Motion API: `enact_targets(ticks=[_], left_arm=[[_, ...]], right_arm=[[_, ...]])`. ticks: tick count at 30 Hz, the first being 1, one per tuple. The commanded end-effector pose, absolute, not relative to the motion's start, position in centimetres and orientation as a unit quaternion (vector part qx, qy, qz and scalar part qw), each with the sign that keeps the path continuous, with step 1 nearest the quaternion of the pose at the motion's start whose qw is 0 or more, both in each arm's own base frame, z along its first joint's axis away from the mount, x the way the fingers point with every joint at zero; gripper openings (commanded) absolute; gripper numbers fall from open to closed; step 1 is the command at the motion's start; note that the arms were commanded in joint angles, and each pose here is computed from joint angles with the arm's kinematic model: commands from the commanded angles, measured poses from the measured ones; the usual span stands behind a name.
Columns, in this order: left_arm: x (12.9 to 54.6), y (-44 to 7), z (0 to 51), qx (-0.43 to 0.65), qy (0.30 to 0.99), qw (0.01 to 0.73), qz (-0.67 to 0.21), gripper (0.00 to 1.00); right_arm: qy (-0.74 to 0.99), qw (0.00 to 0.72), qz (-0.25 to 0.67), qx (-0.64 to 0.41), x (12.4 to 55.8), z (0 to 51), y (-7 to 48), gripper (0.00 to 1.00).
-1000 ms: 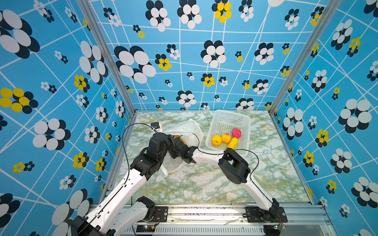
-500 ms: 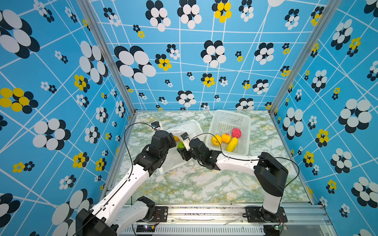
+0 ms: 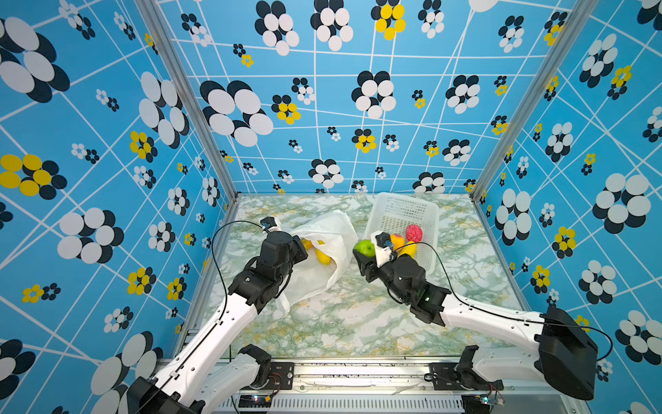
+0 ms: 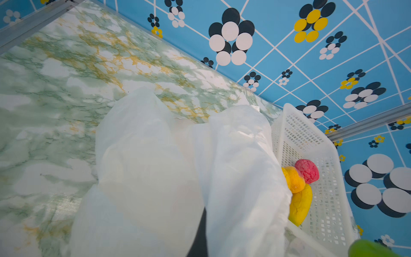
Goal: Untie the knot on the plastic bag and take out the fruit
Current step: 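Lift the green round fruit out of the bag and carry it to the basket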
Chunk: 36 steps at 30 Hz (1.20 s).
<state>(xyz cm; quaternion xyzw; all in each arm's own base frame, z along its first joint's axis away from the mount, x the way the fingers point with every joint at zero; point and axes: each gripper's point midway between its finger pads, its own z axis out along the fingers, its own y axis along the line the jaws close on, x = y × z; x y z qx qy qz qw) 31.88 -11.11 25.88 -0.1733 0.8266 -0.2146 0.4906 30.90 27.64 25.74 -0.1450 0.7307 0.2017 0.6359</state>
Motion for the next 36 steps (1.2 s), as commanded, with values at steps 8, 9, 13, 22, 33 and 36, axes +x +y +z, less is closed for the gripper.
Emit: enact_targets(ticks=[8,9,13,22,33,36], left_arm=[[30.8,-11.1,25.7,-0.171,0.827,0.483,-0.232,0.00],[31.0,-11.1,24.9,-0.175,0.831,0.477,-0.228,0.00],[31.9,-11.8,23.0,-0.182,0.850,0.444,-0.218,0.00],[33.0,-13.1,22.2,-0.165,0.861,0.428,-0.217,0.00],[33.8,-13.0,22.6,-0.166,0.855,0.442,-0.213,0.00],[34.0,-12.5,22.7,-0.179,0.861,0.435,-0.193,0.00]], right_arm=[[0.849,0.523,0.067,0.041,39.2,18.2,15.4,0.28],[0.856,0.512,0.058,0.043,39.7,17.3,14.9,0.28],[0.890,0.454,0.017,0.035,41.8,14.0,13.3,0.27],[0.900,0.435,-0.002,0.005,47.1,9.7,13.6,0.24],[0.905,0.421,-0.050,0.034,49.8,7.3,12.7,0.39],[0.903,0.423,-0.054,0.040,49.9,7.4,12.5,0.53]])
